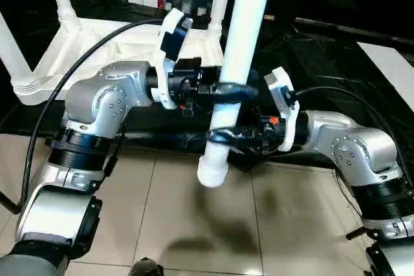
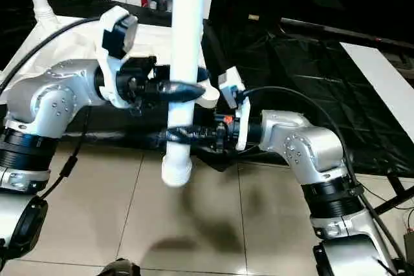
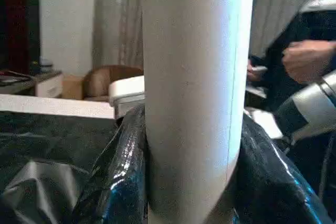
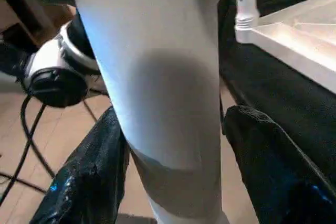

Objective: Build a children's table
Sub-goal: Move to table

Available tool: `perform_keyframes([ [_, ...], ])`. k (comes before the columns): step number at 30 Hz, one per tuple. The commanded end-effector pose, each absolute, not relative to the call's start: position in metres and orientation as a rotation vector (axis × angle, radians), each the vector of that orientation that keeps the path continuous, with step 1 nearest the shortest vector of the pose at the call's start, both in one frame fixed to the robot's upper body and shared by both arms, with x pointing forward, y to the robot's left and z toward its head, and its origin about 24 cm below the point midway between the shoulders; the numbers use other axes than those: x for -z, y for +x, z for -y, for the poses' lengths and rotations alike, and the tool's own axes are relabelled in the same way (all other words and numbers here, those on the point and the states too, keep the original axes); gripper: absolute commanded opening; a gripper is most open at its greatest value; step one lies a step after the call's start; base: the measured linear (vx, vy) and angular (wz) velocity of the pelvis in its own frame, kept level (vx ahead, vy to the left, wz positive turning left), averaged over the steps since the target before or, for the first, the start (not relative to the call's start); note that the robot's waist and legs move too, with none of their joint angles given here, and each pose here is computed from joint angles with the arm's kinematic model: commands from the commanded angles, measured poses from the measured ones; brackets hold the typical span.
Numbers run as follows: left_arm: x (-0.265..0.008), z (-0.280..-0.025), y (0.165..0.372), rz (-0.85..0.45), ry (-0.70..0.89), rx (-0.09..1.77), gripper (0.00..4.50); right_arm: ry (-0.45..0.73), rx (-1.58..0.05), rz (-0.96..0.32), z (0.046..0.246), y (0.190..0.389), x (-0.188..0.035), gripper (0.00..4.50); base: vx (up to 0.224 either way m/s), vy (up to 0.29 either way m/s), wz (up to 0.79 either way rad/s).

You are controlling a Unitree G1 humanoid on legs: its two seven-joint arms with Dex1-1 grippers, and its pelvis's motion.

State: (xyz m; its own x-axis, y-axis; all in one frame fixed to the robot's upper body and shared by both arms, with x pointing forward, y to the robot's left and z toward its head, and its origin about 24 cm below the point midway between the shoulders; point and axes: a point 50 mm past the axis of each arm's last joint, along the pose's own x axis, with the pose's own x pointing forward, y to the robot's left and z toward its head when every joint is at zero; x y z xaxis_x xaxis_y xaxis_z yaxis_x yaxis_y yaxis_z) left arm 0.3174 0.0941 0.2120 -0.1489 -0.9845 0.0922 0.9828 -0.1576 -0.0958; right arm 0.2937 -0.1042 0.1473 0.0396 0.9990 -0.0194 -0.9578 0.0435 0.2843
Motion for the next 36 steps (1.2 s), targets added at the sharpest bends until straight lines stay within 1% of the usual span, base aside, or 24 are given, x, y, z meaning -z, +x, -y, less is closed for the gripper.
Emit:
perform_keyframes([
  [1, -0.214, -0.089, 0.315, -0.008, -0.119, 1.764, 1.77, 0.163, -1.522, -0.221, 0.107, 0.297, -0.153, 2.95, 0.0, 0.0, 0.0],
  [5, -0.215, -0.09, 0.316, -0.007, -0.113, 1.777, 1.77, 0.109, -1.543, -0.243, 0.105, 0.298, -0.149, 2.95, 0.0, 0.0, 0.0],
  [16, -0.224, -0.09, 0.322, 0.058, -0.189, 1.77, 1.77, 0.043, -1.546, -0.262, 0.105, 0.298, -0.139, 2.95, 0.0, 0.0, 0.0],
  [22, -0.222, -0.089, 0.321, 0.05, -0.187, 1.774, 1.77, 0.034, -1.55, -0.267, 0.104, 0.297, -0.136, 2.95, 0.0, 0.0, 0.0],
  [26, -0.22, -0.088, 0.319, 0.045, -0.191, 1.779, 1.77, 0.056, -1.556, -0.257, 0.103, 0.298, -0.138, 2.95, 0.0, 0.0, 0.0],
  [27, -0.22, -0.088, 0.319, 0.044, -0.192, 1.779, 1.77, 0.059, -1.557, -0.255, 0.103, 0.298, -0.139, 2.78, 0.0, 0.0, 0.0],
  [29, -0.219, -0.088, 0.32, 0.044, -0.194, 1.778, 1.77, 0.08, -1.565, -0.254, 0.102, 0.298, -0.139, 2.58, 0.0, 0.0, 0.0],
  [32, -0.22, -0.089, 0.321, 0.045, -0.198, 1.767, 1.77, 0.111, -1.575, -0.256, 0.102, 0.297, -0.139, 2.49, 0.0, 0.0, 0.0],
  [33, -0.219, -0.089, 0.321, 0.044, -0.197, 1.766, 1.77, 0.117, -1.576, -0.255, 0.102, 0.297, -0.139, 2.23, 0.0, 0.0, 0.0],
  [36, -0.217, -0.089, 0.321, 0.041, -0.18, 1.744, 1.77, 0.137, -1.576, -0.25, 0.101, 0.297, -0.139, 2.11, 0.0, 0.0, 0.0],
])
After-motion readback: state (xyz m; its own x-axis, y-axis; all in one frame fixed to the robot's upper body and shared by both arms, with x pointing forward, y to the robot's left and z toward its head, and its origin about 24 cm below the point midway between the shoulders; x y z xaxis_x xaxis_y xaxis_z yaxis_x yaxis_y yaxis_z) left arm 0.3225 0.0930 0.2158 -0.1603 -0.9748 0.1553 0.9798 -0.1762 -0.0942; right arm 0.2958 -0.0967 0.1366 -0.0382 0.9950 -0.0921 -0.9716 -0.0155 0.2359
